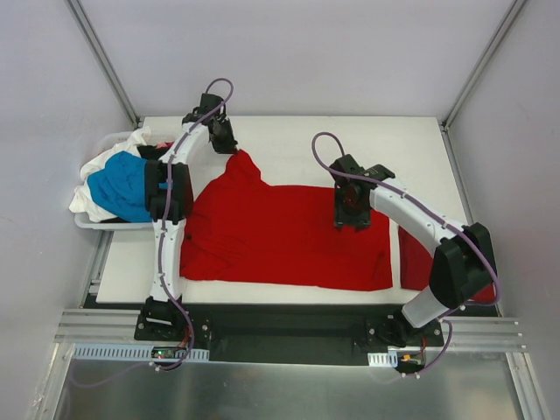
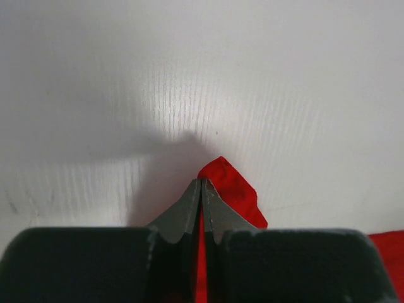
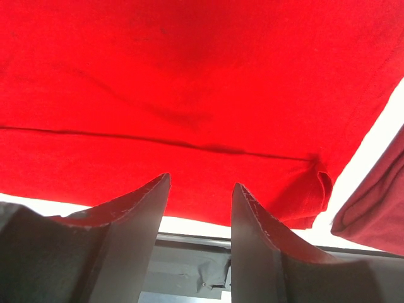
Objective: Fold and stack the t-shirts
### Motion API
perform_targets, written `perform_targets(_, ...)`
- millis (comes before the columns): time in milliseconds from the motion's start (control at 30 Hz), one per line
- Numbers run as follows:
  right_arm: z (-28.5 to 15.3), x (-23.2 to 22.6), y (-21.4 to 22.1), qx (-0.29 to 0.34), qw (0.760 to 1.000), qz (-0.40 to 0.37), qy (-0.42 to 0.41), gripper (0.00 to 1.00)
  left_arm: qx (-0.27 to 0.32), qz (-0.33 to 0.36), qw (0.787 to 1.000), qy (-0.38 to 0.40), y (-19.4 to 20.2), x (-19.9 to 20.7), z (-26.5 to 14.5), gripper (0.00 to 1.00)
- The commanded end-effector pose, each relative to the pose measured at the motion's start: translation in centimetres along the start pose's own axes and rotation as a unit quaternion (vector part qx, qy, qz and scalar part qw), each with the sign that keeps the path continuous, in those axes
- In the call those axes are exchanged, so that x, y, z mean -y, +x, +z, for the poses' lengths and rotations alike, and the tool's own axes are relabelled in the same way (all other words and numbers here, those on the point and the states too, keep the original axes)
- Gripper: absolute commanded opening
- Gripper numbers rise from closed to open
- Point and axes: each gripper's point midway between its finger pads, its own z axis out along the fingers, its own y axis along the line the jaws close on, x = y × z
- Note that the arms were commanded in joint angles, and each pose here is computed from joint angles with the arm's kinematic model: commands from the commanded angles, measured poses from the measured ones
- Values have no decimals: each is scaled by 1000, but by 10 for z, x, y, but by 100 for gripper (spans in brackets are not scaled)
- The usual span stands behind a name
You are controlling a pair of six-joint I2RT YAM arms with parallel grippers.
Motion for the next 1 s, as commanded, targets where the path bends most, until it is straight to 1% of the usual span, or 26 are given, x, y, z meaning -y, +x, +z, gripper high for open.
perform_targets(0,-8,-8,-10,21,1000,10,-8,48,66,35,997,7,-34,30,-72,0)
perform_targets(100,-5,-12,-12,21,1000,12,-12,48,74,40,996,15,-34,38,-91,0)
perform_targets(267,4,-15,-18,18,1000,12,-11,48,70,47,996,15,-18,43,-113,0)
perform_targets(300,5,-15,-21,20,1000,16,-11,48,58,47,997,12,-8,41,-111,0)
perform_targets(367,7,-11,-28,23,999,32,-13,48,59,53,997,13,-1,45,-120,0)
perform_targets(400,7,-10,-32,27,999,39,-16,48,46,52,998,8,11,41,-116,0)
perform_targets(467,8,-5,-37,31,998,51,-16,48,43,60,997,14,22,49,-125,0)
perform_targets(500,9,-4,-39,35,998,53,-15,48,30,63,998,6,36,44,-122,0)
perform_targets(533,9,-2,-41,36,998,53,-13,48,38,67,997,9,39,49,-133,0)
perform_targets(567,10,2,-42,37,998,57,-10,48,33,74,997,12,48,54,-135,0)
perform_targets(667,16,15,-49,40,996,74,6,48,25,66,998,8,73,53,-146,0)
perform_targets(800,30,38,-54,20,993,114,20,48,16,53,998,1,105,47,-162,0)
perform_targets(967,52,59,-64,-11,988,153,13,49,15,47,999,-15,124,34,-172,0)
